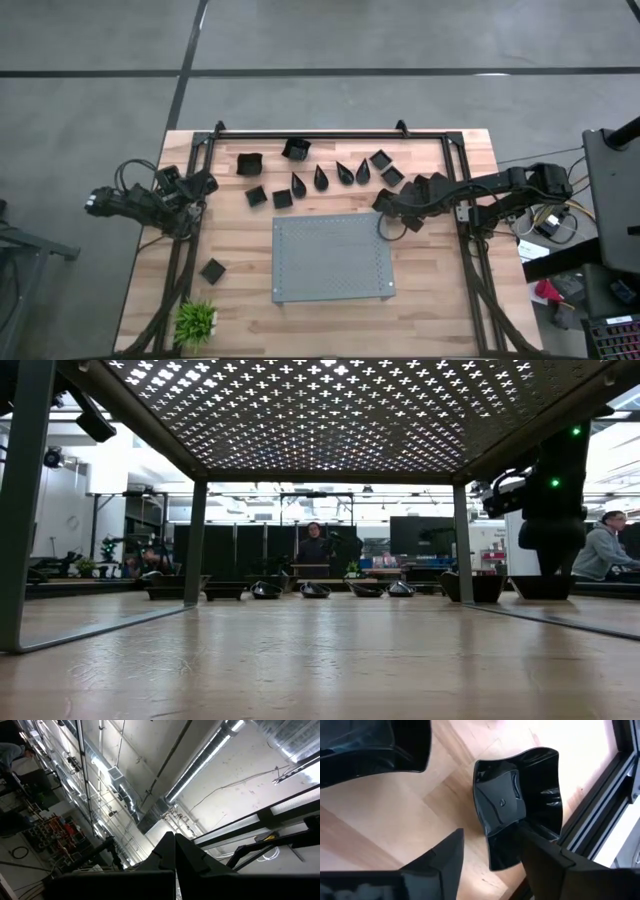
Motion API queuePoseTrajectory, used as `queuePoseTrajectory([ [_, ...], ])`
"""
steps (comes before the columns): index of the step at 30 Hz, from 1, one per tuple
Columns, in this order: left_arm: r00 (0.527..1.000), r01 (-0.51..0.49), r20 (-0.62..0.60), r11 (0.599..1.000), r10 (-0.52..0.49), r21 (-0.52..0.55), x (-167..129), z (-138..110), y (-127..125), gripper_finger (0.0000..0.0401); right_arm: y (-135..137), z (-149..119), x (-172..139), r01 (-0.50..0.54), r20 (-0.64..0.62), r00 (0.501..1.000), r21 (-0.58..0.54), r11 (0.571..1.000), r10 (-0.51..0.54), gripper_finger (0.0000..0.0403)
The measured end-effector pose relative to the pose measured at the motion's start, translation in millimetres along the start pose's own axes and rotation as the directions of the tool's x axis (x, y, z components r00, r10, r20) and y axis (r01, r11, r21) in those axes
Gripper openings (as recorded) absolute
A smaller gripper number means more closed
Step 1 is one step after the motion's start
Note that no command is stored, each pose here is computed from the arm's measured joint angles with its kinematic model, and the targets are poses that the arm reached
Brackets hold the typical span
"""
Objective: Pick & Place Mini shaped plates
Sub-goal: Put the distorted square plate on the shelf
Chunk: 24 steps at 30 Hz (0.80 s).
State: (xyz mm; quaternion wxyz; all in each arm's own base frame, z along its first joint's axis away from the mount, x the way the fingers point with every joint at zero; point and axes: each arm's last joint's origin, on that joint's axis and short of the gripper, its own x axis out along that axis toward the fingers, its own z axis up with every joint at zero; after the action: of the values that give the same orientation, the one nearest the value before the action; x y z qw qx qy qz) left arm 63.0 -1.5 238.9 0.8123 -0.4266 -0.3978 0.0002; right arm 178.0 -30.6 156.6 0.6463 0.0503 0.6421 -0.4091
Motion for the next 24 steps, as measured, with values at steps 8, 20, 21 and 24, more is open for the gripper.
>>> queuePoseTrajectory([
  [8,1.0,-0.001,0.0,1.0,0.001,0.0,0.0,0.0,0.0,0.0,-1.3,-2.8,8.0,0.004,-0.014,1.0,0.014,1.0,-0.004,0.0188],
  [20,1.0,-0.013,0.009,1.0,0.013,-0.002,0.0,0.3,0.4,0.0,-7.8,0.6,15.2,-0.012,-0.048,0.999,0.076,0.997,0.016,0.0047],
  [21,1.0,-0.013,0.009,1.0,0.014,-0.002,0.0,0.3,0.4,0.0,-8.2,0.8,15.6,-0.013,-0.051,0.999,0.079,0.997,0.018,0.0027],
  [24,1.0,-0.013,0.01,1.0,0.013,-0.007,0.0,0.3,0.4,0.0,-8.4,1.1,15.2,-0.021,-0.054,0.998,0.082,0.996,0.025,0.0012],
])
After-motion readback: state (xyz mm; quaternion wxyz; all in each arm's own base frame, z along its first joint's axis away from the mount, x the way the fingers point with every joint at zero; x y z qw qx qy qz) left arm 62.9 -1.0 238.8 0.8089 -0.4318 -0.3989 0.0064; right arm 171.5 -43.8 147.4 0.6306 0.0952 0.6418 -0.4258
